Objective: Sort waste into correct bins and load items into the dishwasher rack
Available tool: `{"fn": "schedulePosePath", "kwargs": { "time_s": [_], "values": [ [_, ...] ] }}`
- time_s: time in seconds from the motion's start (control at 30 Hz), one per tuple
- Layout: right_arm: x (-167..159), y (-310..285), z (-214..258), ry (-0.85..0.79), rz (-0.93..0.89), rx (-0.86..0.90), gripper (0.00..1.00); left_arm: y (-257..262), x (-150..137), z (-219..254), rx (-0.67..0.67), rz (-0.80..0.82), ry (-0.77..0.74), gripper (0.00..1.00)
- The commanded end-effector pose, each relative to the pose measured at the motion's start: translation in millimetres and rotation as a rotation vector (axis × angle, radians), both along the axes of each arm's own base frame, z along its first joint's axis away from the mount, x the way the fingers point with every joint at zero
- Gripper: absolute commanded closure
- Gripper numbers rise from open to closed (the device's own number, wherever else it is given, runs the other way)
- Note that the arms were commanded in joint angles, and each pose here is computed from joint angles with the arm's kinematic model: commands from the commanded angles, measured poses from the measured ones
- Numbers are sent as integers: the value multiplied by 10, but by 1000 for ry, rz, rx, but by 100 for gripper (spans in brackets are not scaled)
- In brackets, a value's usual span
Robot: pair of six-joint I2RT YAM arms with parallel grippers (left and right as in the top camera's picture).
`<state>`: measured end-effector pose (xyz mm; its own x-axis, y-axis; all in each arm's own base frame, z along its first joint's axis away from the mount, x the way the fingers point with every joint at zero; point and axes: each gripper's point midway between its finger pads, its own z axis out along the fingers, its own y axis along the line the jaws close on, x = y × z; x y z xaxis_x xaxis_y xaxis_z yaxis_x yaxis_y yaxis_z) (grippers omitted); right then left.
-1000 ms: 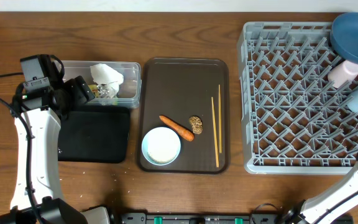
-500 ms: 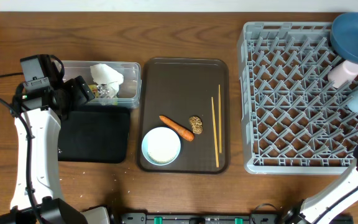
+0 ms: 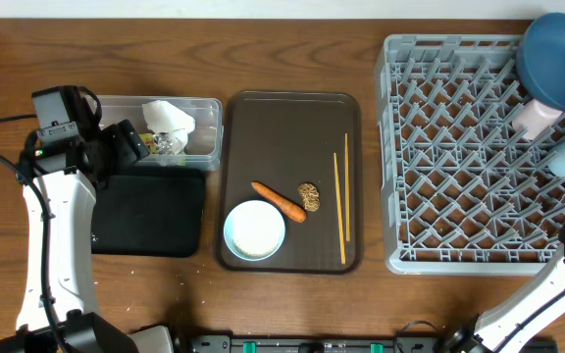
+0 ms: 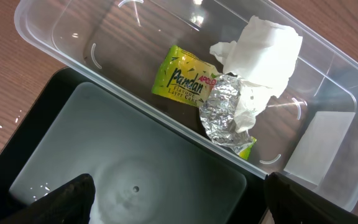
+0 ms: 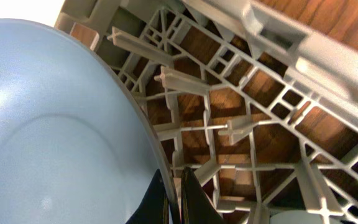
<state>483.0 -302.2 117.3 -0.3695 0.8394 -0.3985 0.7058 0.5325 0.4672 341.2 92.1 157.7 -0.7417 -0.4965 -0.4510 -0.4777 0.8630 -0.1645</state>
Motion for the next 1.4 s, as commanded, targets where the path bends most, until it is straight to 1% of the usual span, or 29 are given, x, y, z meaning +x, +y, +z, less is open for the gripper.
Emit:
{"fn": "schedulePosePath", "kwargs": {
  "time_s": [0.0,0.1,0.17,0.23,0.33,0.47,0.63,0.77,0.93,1.07,1.2,1.37],
  "values": [
    [41,24,166,-25,39,-53,99,25,-5,40,12,2,-7,12],
    [48,18,422,-65,59,-105,99,25,-5,40,12,2,-7,12],
    [46,16,687,-105,86,-166,99,25,-5,40,12,2,-7,12],
    [28,37,996,-140,119,-250,99,25,-5,40,12,2,-7,12],
    [-34,100,1393,-149,153,-391,99,25,-5,40,12,2,-7,12],
    [-161,236,1874,-91,151,-616,99,25,-5,40,12,2,-7,12],
    [-256,457,2251,49,119,-883,99,25,-5,40,12,2,-7,12],
    [-357,576,2363,222,14,-1052,99,25,-4,40,12,2,-7,12],
    [-404,783,2434,333,-74,-1162,99,25,-4,40,13,2,-7,12],
    [-425,864,2438,392,-122,-1213,99,25,-4,40,12,2,-7,12],
    [-428,893,2338,469,-131,-1247,99,25,-4,40,12,2,-7,12],
    [-375,947,2111,558,-73,-1268,99,25,-4,41,12,2,-7,12]
  ]
}}
